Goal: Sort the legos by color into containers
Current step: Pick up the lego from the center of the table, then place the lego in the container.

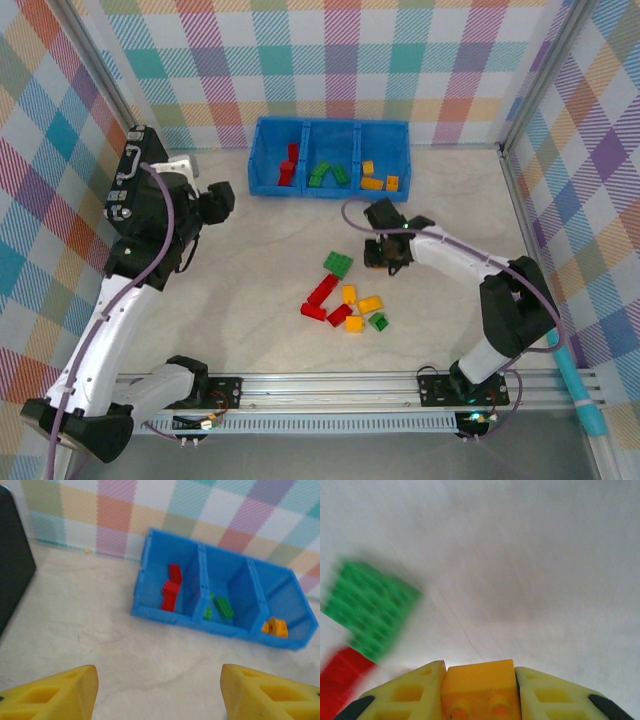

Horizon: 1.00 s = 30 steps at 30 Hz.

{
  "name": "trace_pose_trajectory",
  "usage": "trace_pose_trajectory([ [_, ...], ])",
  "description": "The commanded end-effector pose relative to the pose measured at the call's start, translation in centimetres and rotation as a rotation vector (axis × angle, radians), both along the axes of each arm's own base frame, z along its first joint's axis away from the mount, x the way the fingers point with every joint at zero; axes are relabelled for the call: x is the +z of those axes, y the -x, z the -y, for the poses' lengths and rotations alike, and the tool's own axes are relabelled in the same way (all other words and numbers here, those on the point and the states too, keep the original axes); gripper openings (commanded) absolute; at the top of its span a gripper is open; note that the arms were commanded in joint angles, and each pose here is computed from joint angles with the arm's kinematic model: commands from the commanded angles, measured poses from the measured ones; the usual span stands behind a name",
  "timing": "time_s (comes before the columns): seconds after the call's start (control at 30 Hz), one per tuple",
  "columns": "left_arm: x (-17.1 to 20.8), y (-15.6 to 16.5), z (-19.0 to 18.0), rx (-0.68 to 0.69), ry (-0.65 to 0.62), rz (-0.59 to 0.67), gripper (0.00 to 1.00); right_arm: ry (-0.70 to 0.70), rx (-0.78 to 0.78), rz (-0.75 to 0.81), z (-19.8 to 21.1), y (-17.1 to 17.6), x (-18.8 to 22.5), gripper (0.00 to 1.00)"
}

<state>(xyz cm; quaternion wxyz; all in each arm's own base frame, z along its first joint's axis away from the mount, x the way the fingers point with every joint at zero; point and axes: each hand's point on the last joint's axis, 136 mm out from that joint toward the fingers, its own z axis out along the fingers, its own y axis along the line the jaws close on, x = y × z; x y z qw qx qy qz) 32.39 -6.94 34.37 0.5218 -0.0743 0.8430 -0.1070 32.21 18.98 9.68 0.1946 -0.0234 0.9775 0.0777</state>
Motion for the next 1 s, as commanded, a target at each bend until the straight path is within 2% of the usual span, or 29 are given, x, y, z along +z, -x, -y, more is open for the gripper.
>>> trace_pose_trajectory([
  [0.0, -1.7, 0.8, 1.7, -0.118, -0.001, -0.092, 0.66, 0.032, 0.025, 0.107, 0.3, -4.5, 3.2, 0.31],
  [0.13, -4.7, 0.6, 4.5, -0.203, 0.127, -0.171, 0.65, 0.02, 0.016, 0.203, 0.2, -11.0, 5.5, 0.31],
  [0.27, -8.2, 0.0, 7.3, -0.235, 0.217, -0.265, 0.65, 0.002, 0.011, 0.268, -0.1, -17.1, 6.2, 0.3],
  [0.47, -12.7, -0.4, 13.8, -0.319, 0.222, -0.398, 0.64, 0.002, -0.011, 0.323, 0.1, -24.1, 5.4, 0.3],
  [0.6, -15.7, -0.2, 18.9, -0.374, 0.205, -0.496, 0.64, 0.031, -0.027, 0.346, 0.6, -26.9, 4.5, 0.31],
  [0.77, -19.7, 0.8, 25.1, -0.42, 0.248, -0.632, 0.61, 0.05, -0.033, 0.373, 1.1, -29.0, 3.7, 0.34],
  [0.97, -22.6, 2.1, 29.3, -0.434, 0.207, -0.72, 0.6, 0.032, -0.036, 0.39, 1.6, -29.9, 3.5, 0.44],
])
